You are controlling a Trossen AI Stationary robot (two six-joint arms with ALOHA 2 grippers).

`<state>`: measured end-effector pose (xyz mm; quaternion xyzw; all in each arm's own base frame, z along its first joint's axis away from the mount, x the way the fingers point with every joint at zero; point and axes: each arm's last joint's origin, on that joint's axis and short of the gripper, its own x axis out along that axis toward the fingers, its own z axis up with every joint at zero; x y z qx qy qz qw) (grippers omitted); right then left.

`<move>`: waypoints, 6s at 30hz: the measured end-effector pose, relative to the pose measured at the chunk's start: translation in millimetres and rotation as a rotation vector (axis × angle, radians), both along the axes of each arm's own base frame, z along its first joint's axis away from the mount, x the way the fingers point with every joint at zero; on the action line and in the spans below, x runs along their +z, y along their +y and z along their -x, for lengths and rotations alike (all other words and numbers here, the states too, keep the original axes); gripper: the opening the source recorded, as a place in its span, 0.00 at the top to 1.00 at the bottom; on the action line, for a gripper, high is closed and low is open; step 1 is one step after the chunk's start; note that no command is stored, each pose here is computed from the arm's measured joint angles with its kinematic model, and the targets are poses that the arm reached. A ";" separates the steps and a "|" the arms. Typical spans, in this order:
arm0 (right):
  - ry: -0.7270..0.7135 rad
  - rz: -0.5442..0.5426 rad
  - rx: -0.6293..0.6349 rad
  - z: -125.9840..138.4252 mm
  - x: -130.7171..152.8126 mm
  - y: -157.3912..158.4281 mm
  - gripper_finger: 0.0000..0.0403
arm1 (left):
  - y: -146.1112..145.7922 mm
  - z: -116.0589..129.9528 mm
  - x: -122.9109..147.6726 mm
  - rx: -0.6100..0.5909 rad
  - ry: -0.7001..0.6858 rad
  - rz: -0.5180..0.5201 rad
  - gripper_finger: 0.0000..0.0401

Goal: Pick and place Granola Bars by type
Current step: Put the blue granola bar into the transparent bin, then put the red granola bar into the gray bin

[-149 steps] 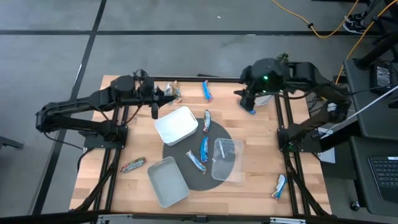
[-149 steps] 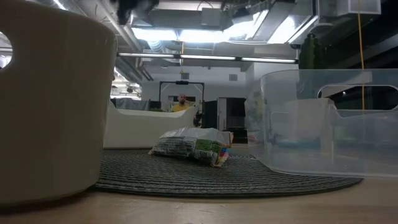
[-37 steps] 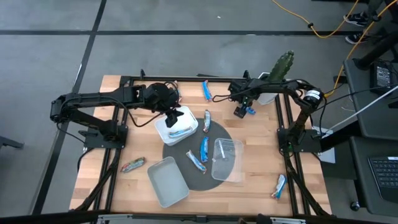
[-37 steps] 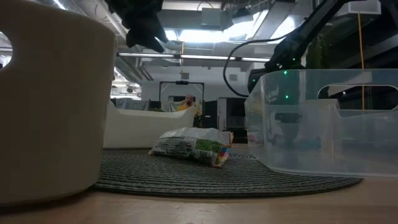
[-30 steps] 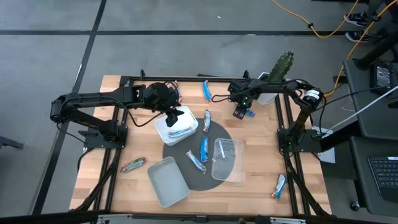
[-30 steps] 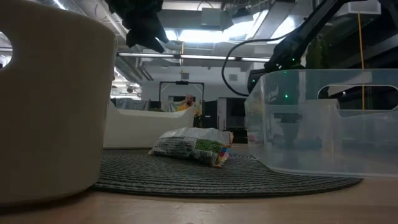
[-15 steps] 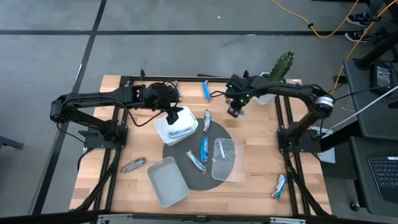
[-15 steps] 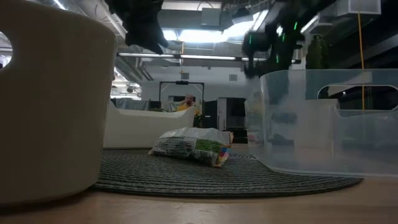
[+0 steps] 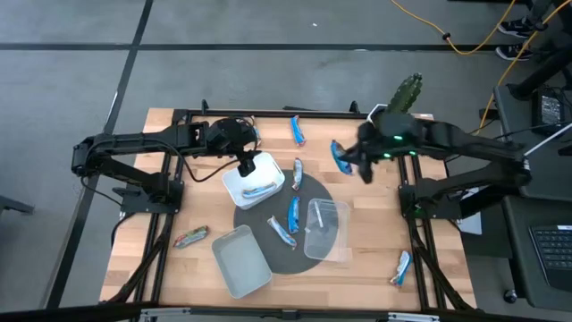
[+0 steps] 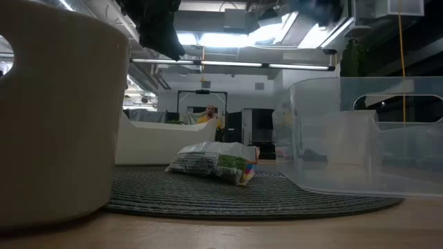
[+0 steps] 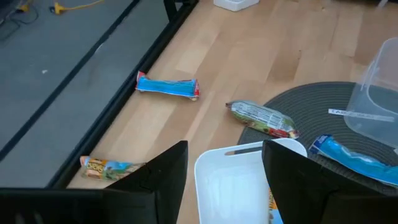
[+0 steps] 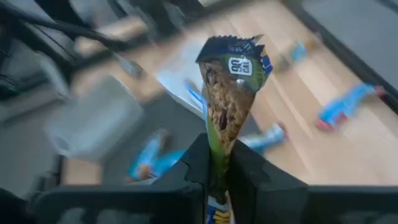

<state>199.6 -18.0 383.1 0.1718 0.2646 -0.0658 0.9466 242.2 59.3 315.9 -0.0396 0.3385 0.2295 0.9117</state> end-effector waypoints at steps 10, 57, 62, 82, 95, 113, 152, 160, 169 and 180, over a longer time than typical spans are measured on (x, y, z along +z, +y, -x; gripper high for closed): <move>-0.290 0.021 0.115 29.6 35.1 37.0 0.91 | 0.0 0.0 0.0 -0.029 0.018 -0.029 0.51; 0.666 -0.189 -0.051 -112.6 -159.6 115.6 0.89 | -1.4 -0.4 -0.4 -0.167 0.066 -0.097 0.51; 0.686 -0.272 -0.172 -110.7 -160.4 114.8 0.79 | -1.7 0.1 -1.0 -0.175 0.075 -0.093 0.51; 0.781 -0.829 -0.703 -41.2 -123.3 184.1 0.55 | -3.1 2.7 -7.1 -0.216 0.123 -0.078 0.51; 1.103 -0.595 -0.879 16.8 -104.4 222.1 0.69 | -3.0 2.5 -6.8 -0.231 0.130 -0.099 0.51; 1.259 -0.511 -0.827 58.8 -193.9 232.1 0.55 | -2.0 2.9 -6.9 -0.160 0.117 -0.075 0.51; 0.824 -0.409 -0.600 36.3 -187.5 222.3 0.92 | -1.7 3.4 -7.3 -0.084 0.099 -0.042 0.51; 0.441 -0.011 -0.604 22.3 -62.7 179.4 0.93 | -1.4 1.5 -3.1 -0.085 0.065 -0.045 0.51; 0.208 0.321 -0.341 -0.2 28.5 113.7 0.95 | -6.7 6.0 22.0 -0.193 -0.161 -0.014 0.51; 0.034 0.545 -0.153 -43.5 47.9 47.5 0.93 | -21.8 29.8 61.2 -0.285 -0.420 -0.080 0.51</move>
